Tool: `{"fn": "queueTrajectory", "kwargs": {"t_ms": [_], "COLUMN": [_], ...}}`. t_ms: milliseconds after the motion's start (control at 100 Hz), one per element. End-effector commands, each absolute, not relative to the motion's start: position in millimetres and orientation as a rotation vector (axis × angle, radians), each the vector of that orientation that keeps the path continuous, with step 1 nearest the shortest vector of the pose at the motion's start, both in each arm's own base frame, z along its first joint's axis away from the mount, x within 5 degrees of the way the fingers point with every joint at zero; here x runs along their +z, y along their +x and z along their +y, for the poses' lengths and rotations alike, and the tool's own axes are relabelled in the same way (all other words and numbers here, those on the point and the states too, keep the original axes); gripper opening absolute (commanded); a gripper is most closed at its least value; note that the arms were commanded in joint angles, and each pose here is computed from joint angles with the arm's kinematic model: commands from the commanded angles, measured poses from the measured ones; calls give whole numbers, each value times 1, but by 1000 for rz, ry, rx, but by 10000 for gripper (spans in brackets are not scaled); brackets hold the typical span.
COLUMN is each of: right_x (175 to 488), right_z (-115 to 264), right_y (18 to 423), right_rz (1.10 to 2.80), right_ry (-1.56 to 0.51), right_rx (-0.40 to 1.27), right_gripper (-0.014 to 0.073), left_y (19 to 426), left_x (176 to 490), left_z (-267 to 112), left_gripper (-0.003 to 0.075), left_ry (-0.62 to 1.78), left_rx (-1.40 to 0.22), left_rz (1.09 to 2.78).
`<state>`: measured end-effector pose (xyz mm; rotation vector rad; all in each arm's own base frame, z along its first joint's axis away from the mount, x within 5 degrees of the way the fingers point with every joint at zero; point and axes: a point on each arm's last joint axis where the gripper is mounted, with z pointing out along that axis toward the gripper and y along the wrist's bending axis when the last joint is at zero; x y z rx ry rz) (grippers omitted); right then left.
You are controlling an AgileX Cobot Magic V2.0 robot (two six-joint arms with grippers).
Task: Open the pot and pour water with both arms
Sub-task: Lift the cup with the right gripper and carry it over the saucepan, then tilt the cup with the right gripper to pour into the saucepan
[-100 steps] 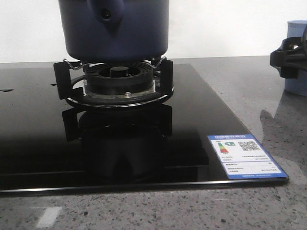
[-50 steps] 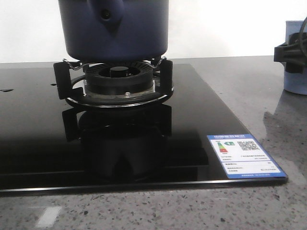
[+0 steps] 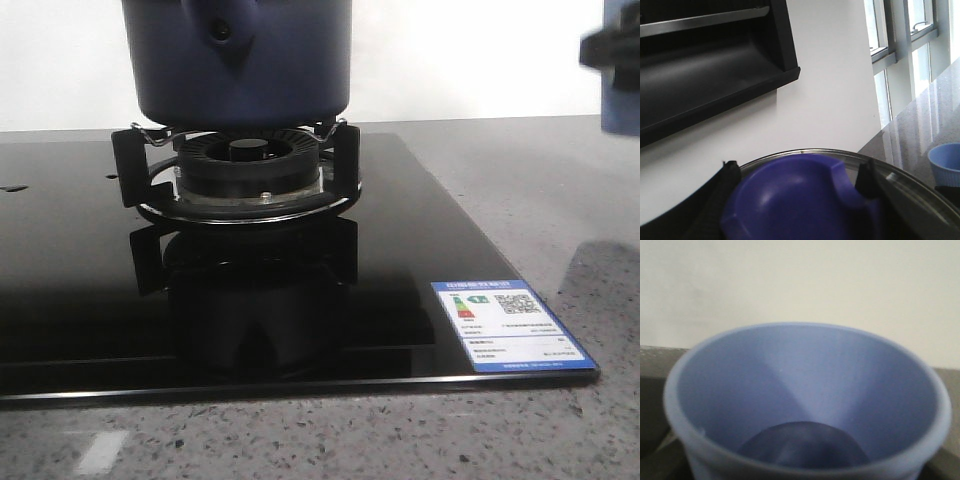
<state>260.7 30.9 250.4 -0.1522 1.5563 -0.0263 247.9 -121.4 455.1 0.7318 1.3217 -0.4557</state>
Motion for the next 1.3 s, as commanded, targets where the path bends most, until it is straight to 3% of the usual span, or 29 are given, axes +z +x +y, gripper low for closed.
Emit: {"fn": "queueTrajectory", "kwargs": {"t_ms": [0,330,520,720,930,1290], "right_x": [297,386,421,433,433,437], "right_z": [38,81,111,147,175,192], "right_y": [256,260,270,288,297,315], "right_rz": [1342,1257,1259,1307,1245,1109], "right_ry": [-260,-440,-527,-673,-832,-1012], "right_rx": [-41,20,54,33,-43,-239], "right_gripper": [250,250,250,250,250,250], "left_y": [231,216,213,207,196,180], "left_x": [476,468,470,474,483,490], "left_z": [-112,-102,-101,-99,-92,-84], "left_gripper": [207,207,207,207,207,207], "left_ry": [661,638,629,626,585,546], "left_rx": [-487,-478,-486,-481,-441,-406], "left_rz": [1273,1290,1282,1264,1237,1209]}}
